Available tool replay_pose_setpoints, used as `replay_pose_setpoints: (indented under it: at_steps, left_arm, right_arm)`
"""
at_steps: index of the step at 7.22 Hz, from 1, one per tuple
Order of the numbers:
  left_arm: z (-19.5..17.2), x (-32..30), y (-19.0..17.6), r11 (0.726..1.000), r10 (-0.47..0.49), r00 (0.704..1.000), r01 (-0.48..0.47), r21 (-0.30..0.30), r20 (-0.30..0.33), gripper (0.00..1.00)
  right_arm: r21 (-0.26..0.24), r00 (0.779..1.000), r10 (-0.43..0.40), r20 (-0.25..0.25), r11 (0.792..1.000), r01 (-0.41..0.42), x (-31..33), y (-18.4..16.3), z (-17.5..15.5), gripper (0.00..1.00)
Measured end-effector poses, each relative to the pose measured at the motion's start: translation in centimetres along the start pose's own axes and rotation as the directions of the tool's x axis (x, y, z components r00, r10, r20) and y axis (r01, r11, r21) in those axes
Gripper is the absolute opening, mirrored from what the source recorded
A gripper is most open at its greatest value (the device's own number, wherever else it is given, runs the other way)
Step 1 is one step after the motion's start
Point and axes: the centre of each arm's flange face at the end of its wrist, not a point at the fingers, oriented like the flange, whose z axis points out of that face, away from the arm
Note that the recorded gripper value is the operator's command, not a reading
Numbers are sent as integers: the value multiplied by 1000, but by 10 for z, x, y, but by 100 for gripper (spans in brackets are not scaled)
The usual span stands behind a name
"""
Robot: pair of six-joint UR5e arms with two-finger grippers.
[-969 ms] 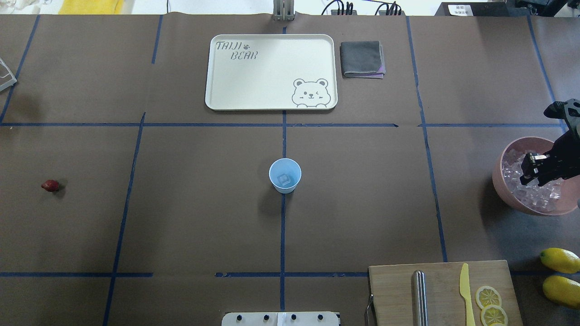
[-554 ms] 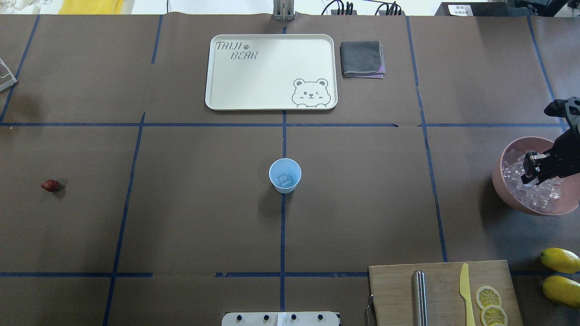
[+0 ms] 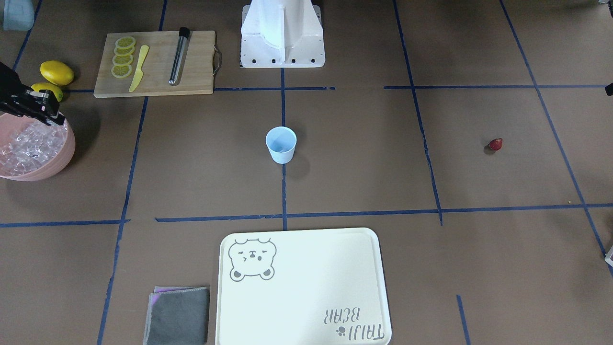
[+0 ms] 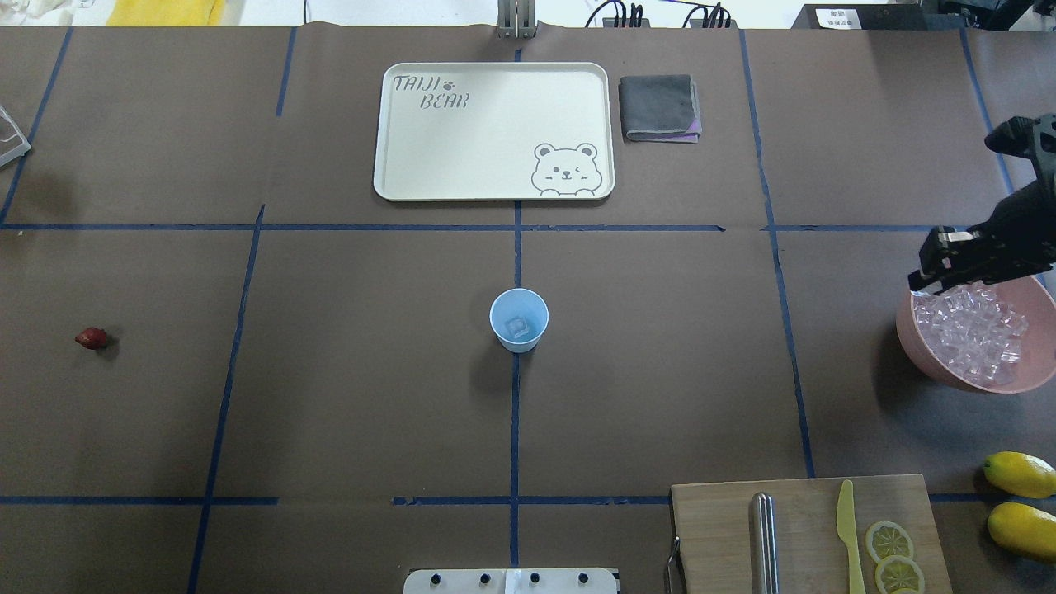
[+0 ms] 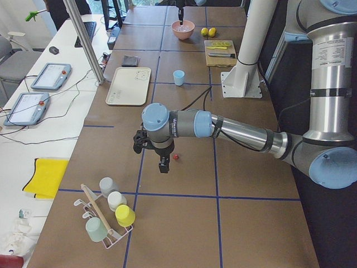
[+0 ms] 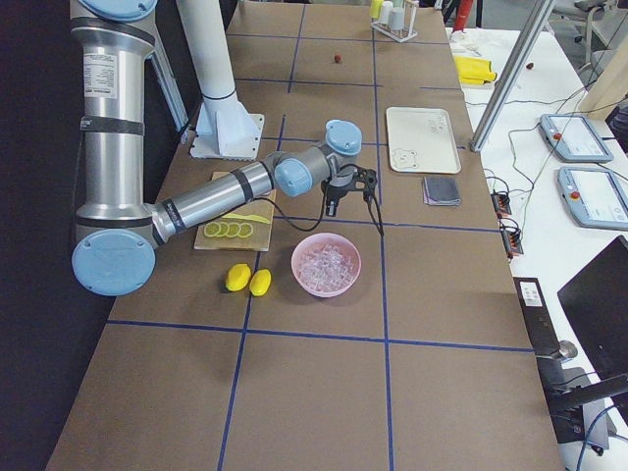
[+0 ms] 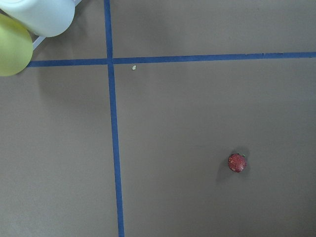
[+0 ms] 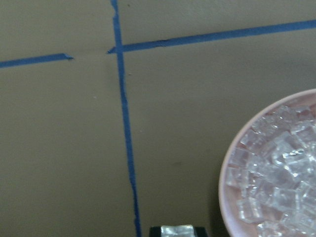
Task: Put ice and strawberries in cup
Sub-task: 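Lower the right gripper into the bowl and grasp another ice cube, then carry the ice cube with the right gripper to the blue cup and drop it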
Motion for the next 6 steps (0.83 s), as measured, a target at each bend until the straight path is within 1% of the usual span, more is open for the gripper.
replay_pose_setpoints:
  at_steps: [1,3,4,5,6]
  left_arm:
    - [0,0,0,1000,0,1000,0,0,0,100]
    - [0,0,0,1000,1,1000,-1,1,-1,100]
    - [0,1,0,1000,1,1000,-1,1,-4,100]
    - [-1,2,-1,1000,2,1000,-2,2,-10,100]
    - [-1,2,-1,1000,3,1000,-2,3,-16,100]
  right_arm:
    - [10,998,44,51,999,-45,-58,-2,-6,0]
    - [-5,983,132,128,991,-132,-190,4,7,0]
    - [-8,974,173,145,985,-174,-249,12,23,0]
    - [6,968,204,145,978,-207,-304,19,48,0]
    - [12,967,222,126,974,-225,-349,30,82,0]
